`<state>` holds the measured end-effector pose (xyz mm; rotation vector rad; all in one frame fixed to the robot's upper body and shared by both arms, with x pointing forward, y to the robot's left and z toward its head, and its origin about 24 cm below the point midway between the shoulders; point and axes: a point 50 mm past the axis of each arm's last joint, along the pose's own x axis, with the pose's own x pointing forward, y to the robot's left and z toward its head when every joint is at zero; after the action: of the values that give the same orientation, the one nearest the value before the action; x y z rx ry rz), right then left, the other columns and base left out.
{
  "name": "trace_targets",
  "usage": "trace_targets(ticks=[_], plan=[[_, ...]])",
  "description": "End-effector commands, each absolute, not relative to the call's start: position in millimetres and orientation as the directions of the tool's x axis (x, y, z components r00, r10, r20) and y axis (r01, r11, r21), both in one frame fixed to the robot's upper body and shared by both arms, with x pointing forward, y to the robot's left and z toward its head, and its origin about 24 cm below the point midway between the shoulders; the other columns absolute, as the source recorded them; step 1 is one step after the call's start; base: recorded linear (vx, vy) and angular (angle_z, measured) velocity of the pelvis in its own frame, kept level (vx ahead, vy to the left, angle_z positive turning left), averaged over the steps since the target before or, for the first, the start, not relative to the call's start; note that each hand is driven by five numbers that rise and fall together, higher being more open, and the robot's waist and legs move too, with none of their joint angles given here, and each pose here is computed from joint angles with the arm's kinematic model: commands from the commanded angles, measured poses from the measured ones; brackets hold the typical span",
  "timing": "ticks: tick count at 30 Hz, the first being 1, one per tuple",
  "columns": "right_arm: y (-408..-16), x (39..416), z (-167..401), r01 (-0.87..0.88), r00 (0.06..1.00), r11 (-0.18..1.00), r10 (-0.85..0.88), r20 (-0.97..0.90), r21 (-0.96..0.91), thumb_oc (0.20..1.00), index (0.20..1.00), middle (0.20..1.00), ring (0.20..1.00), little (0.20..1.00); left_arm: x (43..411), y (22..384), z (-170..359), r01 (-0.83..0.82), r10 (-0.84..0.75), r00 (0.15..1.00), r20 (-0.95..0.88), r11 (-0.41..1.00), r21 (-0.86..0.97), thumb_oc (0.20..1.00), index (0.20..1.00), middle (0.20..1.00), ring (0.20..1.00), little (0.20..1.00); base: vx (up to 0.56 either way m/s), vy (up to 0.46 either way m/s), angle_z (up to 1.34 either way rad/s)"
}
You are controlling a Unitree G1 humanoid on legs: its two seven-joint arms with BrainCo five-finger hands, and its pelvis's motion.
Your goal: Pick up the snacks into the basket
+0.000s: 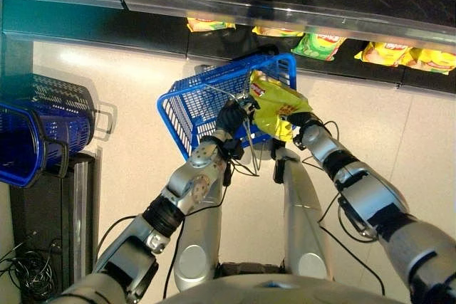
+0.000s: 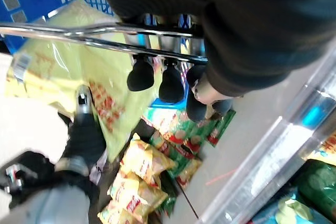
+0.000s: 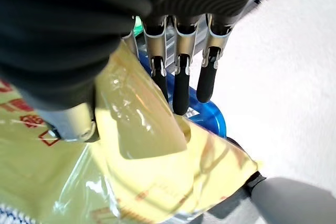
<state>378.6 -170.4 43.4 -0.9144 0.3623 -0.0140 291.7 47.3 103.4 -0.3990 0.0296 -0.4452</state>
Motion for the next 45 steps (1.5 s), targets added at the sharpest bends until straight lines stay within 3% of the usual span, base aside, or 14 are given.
trace_targets(ticks=[1, 5, 15, 16, 25, 26, 27, 28, 45], plan=[[-188, 379, 46, -0.197, 0.935, 0.388, -0.201, -0.292, -0.9, 0.2, 0.2, 0.2, 0.2, 0.2, 258, 13, 182, 0.678, -0.529, 0.734, 0.427, 0.607, -0.414, 0.2, 0.2, 0.2, 0.2, 0.2, 0.0, 0.0, 0.0], [-188, 381, 49, -0.221, 0.942, 0.265, -0.19, -0.276, -0.938, 0.2, 0.2, 0.2, 0.2, 0.2, 256, 9, 187, 0.699, -0.542, 0.713, 0.444, 0.588, -0.406, 0.2, 0.2, 0.2, 0.2, 0.2, 0.0, 0.0, 0.0], [-155, 404, 98, -0.064, 0.987, 0.4, -0.108, -0.116, -0.914, 0.2, 0.2, 0.2, 0.2, 0.2, 247, -7, 180, 0.739, -0.613, 0.673, 0.414, 0.522, -0.427, 0.2, 0.2, 0.2, 0.2, 0.2, 0.0, 0.0, 0.0], [-152, 408, 108, -0.021, 0.989, 0.455, -0.121, -0.085, -0.89, 0.2, 0.2, 0.2, 0.2, 0.2, 244, -9, 179, 0.746, -0.626, 0.663, 0.41, 0.505, -0.435, 0.2, 0.2, 0.2, 0.2, 0.2, 0.0, 0.0, 0.0], [-166, 418, 140, 0.114, 0.976, 0.543, -0.216, -0.007, -0.832, 0.2, 0.2, 0.2, 0.2, 0.2, 234, -10, 173, 0.764, -0.667, 0.635, 0.39, 0.467, -0.446, 0.2, 0.2, 0.2, 0.2, 0.2, 0.0, 0.003, 0.03], [-166, 418, 141, 0.114, 0.976, 0.543, -0.216, -0.007, -0.832, 0.404, 0.404, 0.404, 0.404, 0.404, 234, -10, 173, 0.764, -0.667, 0.635, 0.39, 0.467, -0.446, 0.2, 0.2, 0.2, 0.2, 0.2, 0.0, 0.0, 0.0], [-169, 418, 142, 0.111, 0.975, 0.527, -0.224, -0.012, -0.843, 0.853, 0.853, 0.853, 0.853, 0.853, 233, -10, 172, 0.765, -0.67, 0.632, 0.389, 0.463, -0.447, 0.2, 0.2, 0.2, 0.2, 0.2, 0.0, 0.015, 0.03], [-171, 419, 145, 0.12, 0.972, 0.514, -0.233, -0.004, -0.849, 1.0, 1.0, 1.0, 1.0, 1.0, 232, -11, 173, 0.774, -0.678, 0.621, 0.393, 0.452, -0.443, 0.2, 0.2, 0.2, 0.2, 0.2, 0.0, 0.015, 0.05], [-195, 412, 124, 0.067, 0.946, 0.424, -0.316, -0.078, -0.903, 1.0, 1.0, 1.0, 1.0, 1.0, 233, -11, 178, 0.776, -0.665, 0.622, 0.414, 0.451, -0.441, 0.2, 0.2, 0.2, 0.2, 0.2, 0.0, 0.009, 0.04]])
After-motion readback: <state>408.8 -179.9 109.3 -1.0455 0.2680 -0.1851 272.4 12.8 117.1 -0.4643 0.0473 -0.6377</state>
